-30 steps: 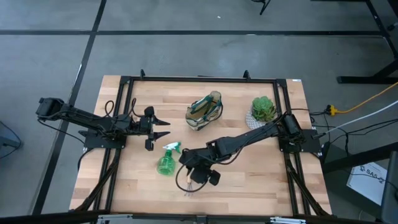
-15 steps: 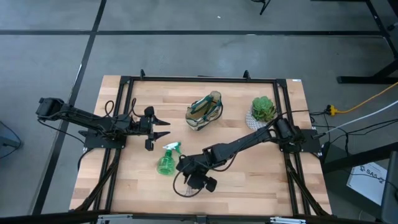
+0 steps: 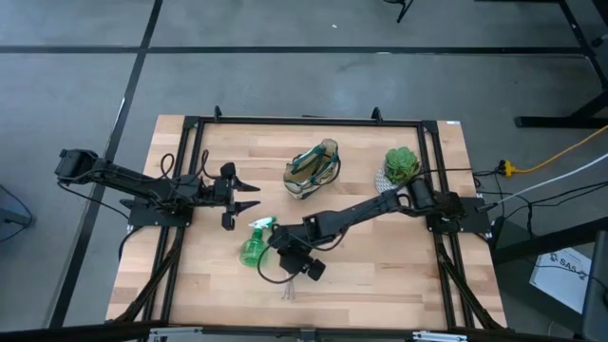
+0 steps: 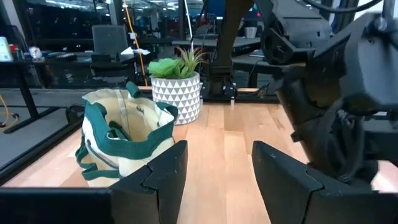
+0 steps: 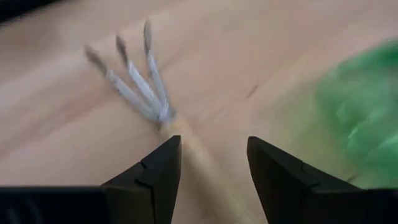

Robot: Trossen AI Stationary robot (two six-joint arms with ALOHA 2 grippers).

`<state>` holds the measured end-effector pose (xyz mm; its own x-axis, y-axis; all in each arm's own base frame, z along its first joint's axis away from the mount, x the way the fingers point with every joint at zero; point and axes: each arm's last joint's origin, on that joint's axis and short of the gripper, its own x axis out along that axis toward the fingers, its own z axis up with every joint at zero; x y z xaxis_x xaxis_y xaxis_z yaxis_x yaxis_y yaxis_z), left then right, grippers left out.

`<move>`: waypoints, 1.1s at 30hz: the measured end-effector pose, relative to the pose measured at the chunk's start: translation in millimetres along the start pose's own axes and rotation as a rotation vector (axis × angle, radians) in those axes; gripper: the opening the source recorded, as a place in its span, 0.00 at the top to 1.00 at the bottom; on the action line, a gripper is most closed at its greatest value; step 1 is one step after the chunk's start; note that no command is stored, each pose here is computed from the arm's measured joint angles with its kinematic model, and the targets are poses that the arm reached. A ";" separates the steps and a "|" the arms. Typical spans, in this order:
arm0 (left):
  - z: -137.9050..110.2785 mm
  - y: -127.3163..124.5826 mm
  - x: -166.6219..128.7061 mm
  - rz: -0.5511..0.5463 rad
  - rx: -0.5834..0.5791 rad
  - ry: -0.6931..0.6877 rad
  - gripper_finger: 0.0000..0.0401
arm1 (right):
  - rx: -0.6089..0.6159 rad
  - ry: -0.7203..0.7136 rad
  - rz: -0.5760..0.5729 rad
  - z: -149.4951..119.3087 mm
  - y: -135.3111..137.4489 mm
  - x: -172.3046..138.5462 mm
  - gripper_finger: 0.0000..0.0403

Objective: Pick & Place Garden tools in Gardening bag
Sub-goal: Put the hand rake into the gardening bag

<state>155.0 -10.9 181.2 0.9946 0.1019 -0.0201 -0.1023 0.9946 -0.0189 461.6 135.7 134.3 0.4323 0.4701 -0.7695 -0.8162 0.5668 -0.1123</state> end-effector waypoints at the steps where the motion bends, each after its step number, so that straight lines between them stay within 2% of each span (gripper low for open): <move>1: 0.1 0.0 0.0 0.000 0.000 0.000 0.56 | 0.008 0.010 0.000 -3.2 -1.2 1.7 0.54; 7: -1.5 0.1 0.0 0.001 0.003 0.015 0.56 | 0.050 0.056 0.014 -15.7 -7.8 -0.1 0.54; 15: -1.5 0.0 0.0 0.000 0.003 0.015 0.56 | 0.209 0.163 -0.008 -26.2 -9.3 -4.5 0.57; 20: -1.5 0.1 0.0 0.001 0.004 0.016 0.56 | 0.294 0.179 -0.013 -27.2 -8.9 -5.5 0.64; 27: -1.6 0.0 0.0 0.000 0.004 0.016 0.56 | 0.343 0.185 -0.019 -26.8 -7.8 -5.2 0.80; 33: -1.6 0.1 0.0 0.001 0.004 0.016 0.56 | 0.375 0.181 -0.030 -21.8 -2.7 -2.3 0.81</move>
<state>155.0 -10.9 179.6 0.9941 0.1021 -0.0364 -0.1027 0.9946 -0.0153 454.4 118.4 122.6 0.3521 0.3420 -0.8712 -0.5933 0.8015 0.0749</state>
